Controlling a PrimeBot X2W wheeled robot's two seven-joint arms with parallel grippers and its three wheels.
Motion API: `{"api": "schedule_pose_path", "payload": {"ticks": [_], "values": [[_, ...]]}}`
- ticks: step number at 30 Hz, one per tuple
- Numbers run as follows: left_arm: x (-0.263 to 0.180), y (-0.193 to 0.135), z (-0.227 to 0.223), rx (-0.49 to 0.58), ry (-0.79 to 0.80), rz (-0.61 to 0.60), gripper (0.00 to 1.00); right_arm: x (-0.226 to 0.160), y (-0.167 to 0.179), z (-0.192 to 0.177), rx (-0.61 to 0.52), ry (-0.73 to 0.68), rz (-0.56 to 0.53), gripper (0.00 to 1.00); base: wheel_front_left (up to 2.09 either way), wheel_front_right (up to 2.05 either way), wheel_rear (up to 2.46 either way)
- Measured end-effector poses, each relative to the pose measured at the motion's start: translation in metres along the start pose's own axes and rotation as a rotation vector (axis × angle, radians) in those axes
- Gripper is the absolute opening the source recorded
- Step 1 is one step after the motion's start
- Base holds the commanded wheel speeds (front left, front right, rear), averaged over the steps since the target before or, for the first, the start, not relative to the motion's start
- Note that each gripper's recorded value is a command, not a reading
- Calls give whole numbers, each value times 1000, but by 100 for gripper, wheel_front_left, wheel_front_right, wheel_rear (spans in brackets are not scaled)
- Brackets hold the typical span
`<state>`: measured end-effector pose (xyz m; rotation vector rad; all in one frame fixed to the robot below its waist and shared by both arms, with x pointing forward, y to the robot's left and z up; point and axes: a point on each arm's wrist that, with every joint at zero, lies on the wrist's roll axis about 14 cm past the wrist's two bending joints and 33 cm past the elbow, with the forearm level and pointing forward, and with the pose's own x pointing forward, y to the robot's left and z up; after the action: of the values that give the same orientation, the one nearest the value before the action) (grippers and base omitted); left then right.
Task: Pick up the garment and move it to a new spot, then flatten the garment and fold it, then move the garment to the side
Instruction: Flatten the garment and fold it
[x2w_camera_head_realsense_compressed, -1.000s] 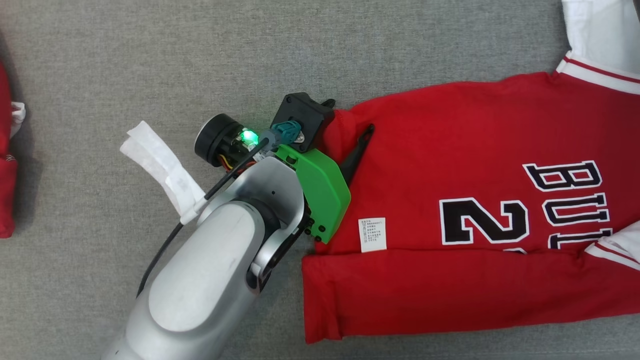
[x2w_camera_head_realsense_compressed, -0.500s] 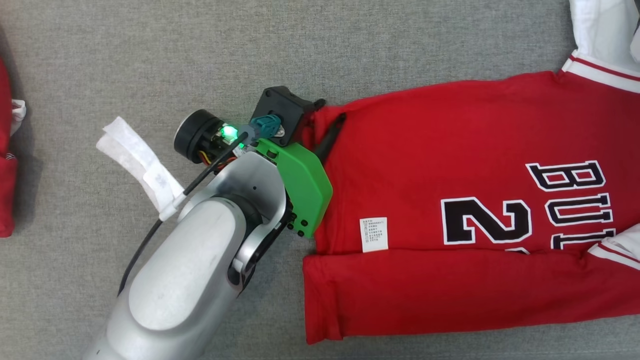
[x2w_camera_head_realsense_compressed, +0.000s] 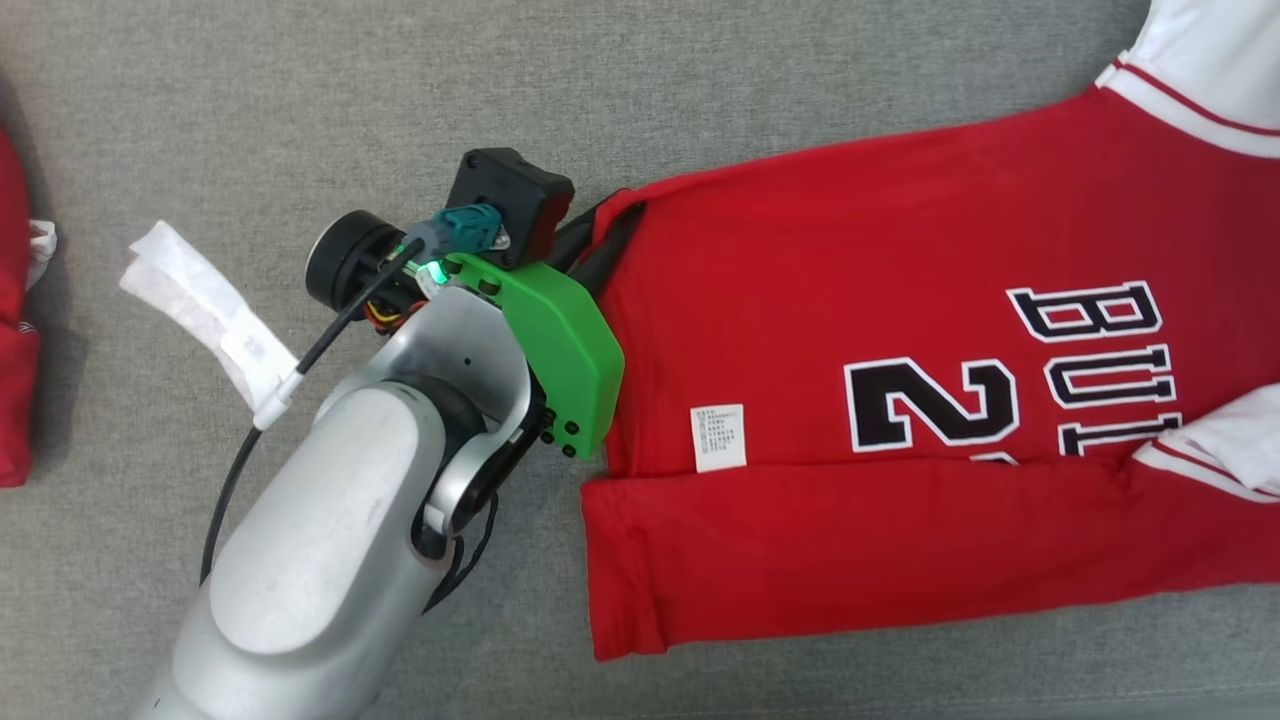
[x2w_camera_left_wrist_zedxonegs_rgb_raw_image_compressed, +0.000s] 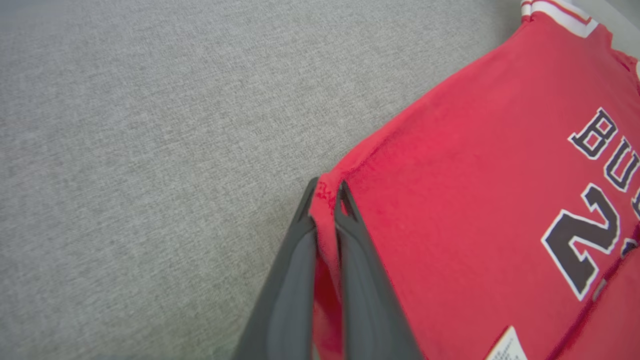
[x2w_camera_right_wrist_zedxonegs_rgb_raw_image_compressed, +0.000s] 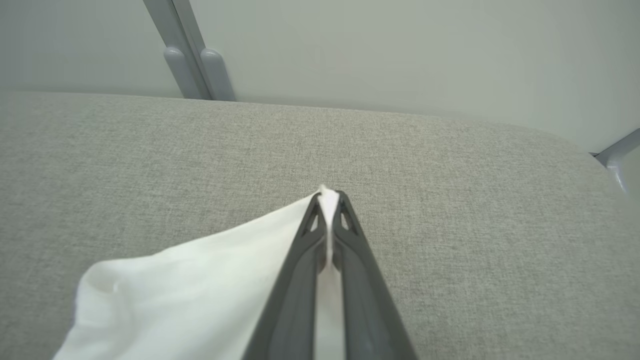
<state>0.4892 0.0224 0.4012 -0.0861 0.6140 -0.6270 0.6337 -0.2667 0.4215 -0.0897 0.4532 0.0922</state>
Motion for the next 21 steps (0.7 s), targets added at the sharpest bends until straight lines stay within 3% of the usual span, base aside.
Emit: {"api": "schedule_pose_path", "payload": {"ticks": [8, 13, 21], "values": [[-4, -10, 9, -31, -53, -17, 0, -29, -7, 26, 46, -123, 6, 0, 0, 0, 0], [-17, -27, 7, -49, -91, -60, 0, -72, -10, 11, 103, -172, 24, 0, 0, 0, 0], [-48, -58, 6, -89, -194, -113, 0, -159, -11, -48, 194, -122, 16, 0, 0, 0, 0]]}}
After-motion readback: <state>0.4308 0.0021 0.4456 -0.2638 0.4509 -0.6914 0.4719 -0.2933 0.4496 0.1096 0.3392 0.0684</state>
